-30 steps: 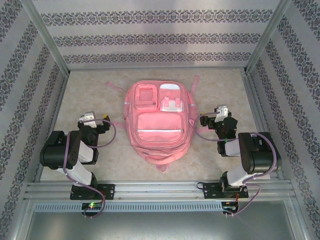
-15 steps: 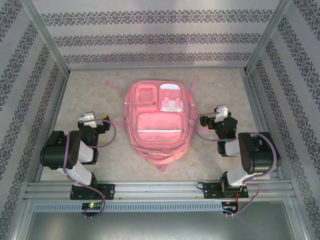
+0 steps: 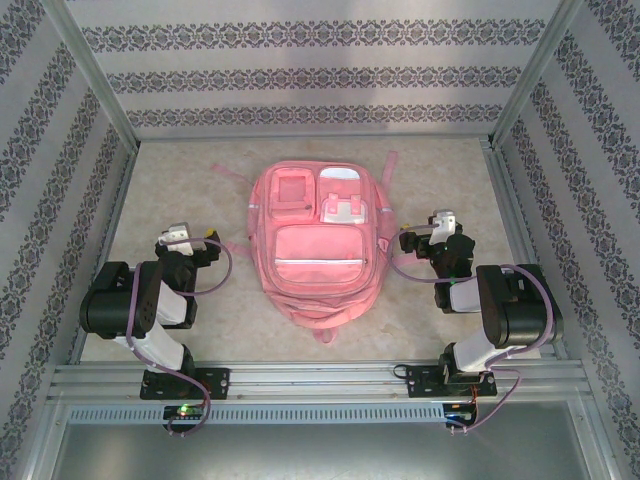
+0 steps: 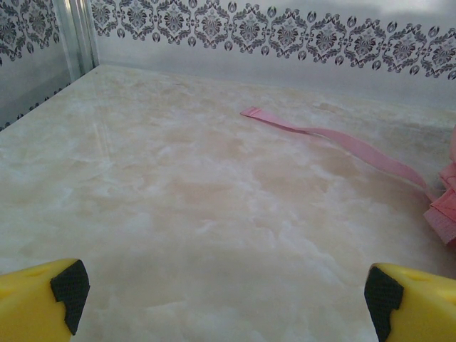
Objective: Pack the student bag
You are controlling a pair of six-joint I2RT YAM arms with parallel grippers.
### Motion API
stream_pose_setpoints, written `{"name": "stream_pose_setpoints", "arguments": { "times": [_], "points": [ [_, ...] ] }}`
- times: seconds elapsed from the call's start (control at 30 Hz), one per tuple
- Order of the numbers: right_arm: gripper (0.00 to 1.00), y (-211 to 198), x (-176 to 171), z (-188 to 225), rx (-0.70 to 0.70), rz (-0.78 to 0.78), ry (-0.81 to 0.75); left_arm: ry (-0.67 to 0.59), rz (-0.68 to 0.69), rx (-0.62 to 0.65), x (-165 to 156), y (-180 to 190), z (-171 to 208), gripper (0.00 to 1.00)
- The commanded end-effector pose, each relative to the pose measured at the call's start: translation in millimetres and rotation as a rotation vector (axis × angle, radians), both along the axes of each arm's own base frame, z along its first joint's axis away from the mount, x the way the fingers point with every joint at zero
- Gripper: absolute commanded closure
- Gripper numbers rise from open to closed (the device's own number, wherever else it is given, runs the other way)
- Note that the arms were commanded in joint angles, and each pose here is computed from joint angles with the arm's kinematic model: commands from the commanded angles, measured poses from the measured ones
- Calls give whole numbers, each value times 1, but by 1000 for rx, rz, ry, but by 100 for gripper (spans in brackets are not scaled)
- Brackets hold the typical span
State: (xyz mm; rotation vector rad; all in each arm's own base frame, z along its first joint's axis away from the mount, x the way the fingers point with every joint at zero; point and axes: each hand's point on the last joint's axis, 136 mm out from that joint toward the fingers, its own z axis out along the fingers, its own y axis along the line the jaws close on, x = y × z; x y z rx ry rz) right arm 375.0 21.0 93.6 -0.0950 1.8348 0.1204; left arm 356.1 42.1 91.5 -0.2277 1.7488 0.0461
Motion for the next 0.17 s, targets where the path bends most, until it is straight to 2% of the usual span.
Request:
{"name": "stream_pose_setpoints", "arguments": {
  "times": [0.0, 0.13],
  "points": [
    [2, 8, 2, 15, -6, 35, -59, -48, -7, -3, 6, 1, 11, 0],
    [2, 8, 3, 16, -6, 35, -61, -49, 20, -8, 0, 5, 10, 0]
  ]
}}
